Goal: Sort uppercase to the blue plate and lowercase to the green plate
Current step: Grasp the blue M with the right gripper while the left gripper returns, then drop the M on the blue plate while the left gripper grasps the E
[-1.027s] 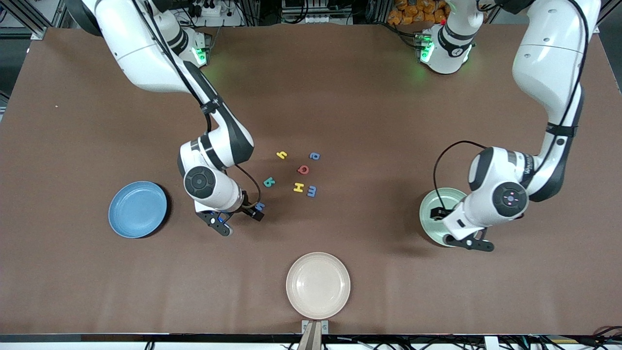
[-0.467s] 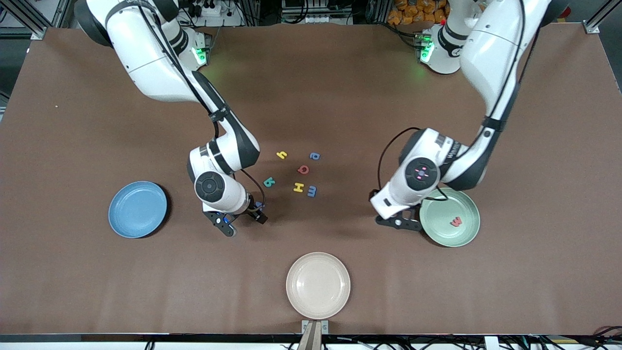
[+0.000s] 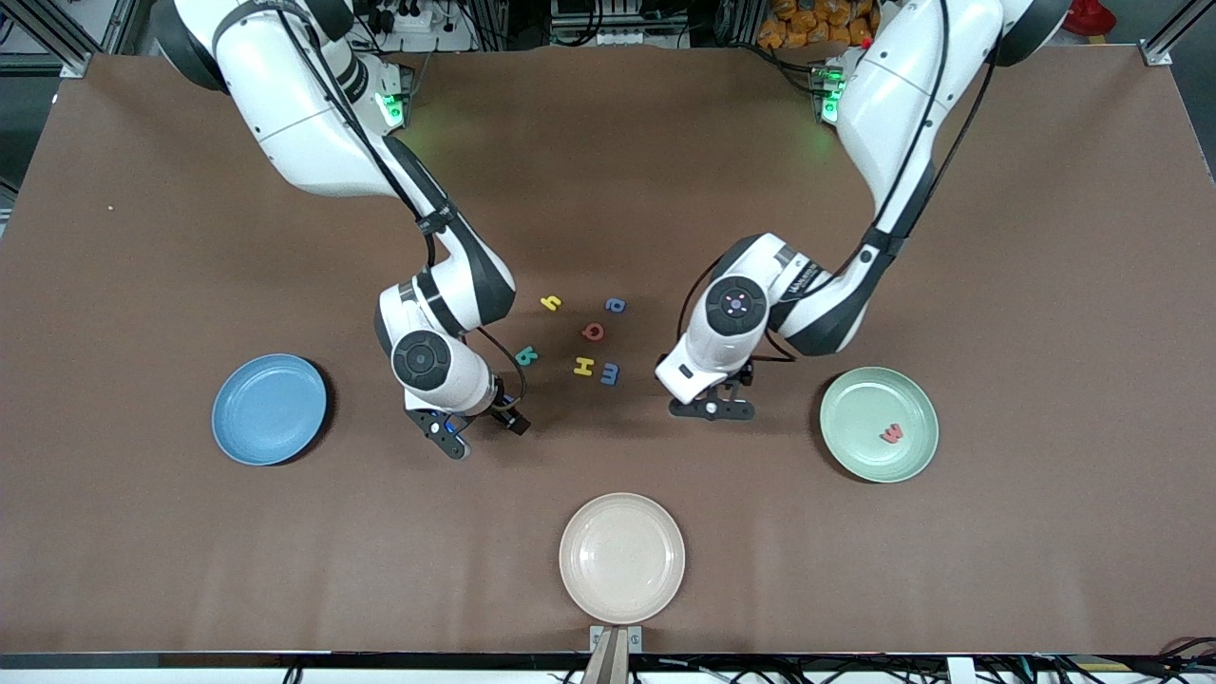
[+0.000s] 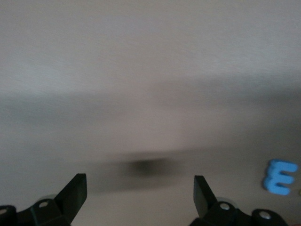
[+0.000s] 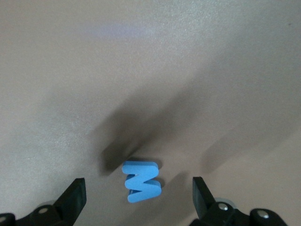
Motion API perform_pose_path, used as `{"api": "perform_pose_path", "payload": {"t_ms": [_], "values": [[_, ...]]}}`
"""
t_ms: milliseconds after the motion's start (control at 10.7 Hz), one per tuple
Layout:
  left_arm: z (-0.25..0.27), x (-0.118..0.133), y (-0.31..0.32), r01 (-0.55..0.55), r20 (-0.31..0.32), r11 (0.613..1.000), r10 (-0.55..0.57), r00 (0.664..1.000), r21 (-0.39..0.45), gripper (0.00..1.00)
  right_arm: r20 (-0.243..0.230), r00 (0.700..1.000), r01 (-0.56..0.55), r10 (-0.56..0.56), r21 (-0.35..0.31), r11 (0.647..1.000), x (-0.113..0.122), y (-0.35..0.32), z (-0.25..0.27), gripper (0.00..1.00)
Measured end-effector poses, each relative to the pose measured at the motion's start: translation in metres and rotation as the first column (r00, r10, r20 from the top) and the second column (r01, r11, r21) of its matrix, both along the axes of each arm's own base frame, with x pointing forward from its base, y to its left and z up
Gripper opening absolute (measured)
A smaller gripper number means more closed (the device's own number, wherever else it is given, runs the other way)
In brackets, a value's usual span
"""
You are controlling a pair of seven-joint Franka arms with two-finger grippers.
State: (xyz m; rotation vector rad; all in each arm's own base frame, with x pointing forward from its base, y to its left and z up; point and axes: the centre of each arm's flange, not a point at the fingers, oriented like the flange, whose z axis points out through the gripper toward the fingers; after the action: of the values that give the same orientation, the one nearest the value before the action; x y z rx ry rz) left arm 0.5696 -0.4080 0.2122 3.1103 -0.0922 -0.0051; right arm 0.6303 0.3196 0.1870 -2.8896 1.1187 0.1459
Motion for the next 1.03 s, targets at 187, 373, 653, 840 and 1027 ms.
{"api": "perform_pose_path", "payload": {"t_ms": [187, 373, 653, 840, 1027], "values": [[-0.003, -0.001, -0.013, -0.016, 0.028, 0.999, 0.017, 0.999, -0.034, 0.96, -0.003, 1.000, 0.000, 0.000, -0.002, 1.000, -0.001, 0.000, -0.005, 1.00], [0.001, 0.001, -0.019, -0.018, 0.050, 0.998, 0.021, 0.999, -0.061, 0.86, -0.005, 1.000, -0.001, 0.001, -0.005, 1.000, -0.001, -0.001, -0.010, 1.00], [-0.001, -0.011, -0.042, -0.028, 0.048, 0.996, 0.032, 0.998, -0.083, 0.78, -0.004, 1.000, -0.008, 0.008, -0.009, 1.000, -0.005, 0.006, -0.013, 0.72], [-0.004, -0.023, -0.062, -0.061, 0.046, 0.993, 0.066, 0.997, -0.097, 0.74, 0.014, 1.000, -0.008, 0.008, -0.001, 1.000, -0.003, 0.010, -0.008, 0.40], [-0.008, -0.027, -0.072, -0.087, 0.051, 0.989, 0.093, 0.994, -0.117, 0.74, 0.015, 1.000, -0.003, 0.004, -0.002, 1.000, -0.001, 0.008, -0.008, 0.34]]}}
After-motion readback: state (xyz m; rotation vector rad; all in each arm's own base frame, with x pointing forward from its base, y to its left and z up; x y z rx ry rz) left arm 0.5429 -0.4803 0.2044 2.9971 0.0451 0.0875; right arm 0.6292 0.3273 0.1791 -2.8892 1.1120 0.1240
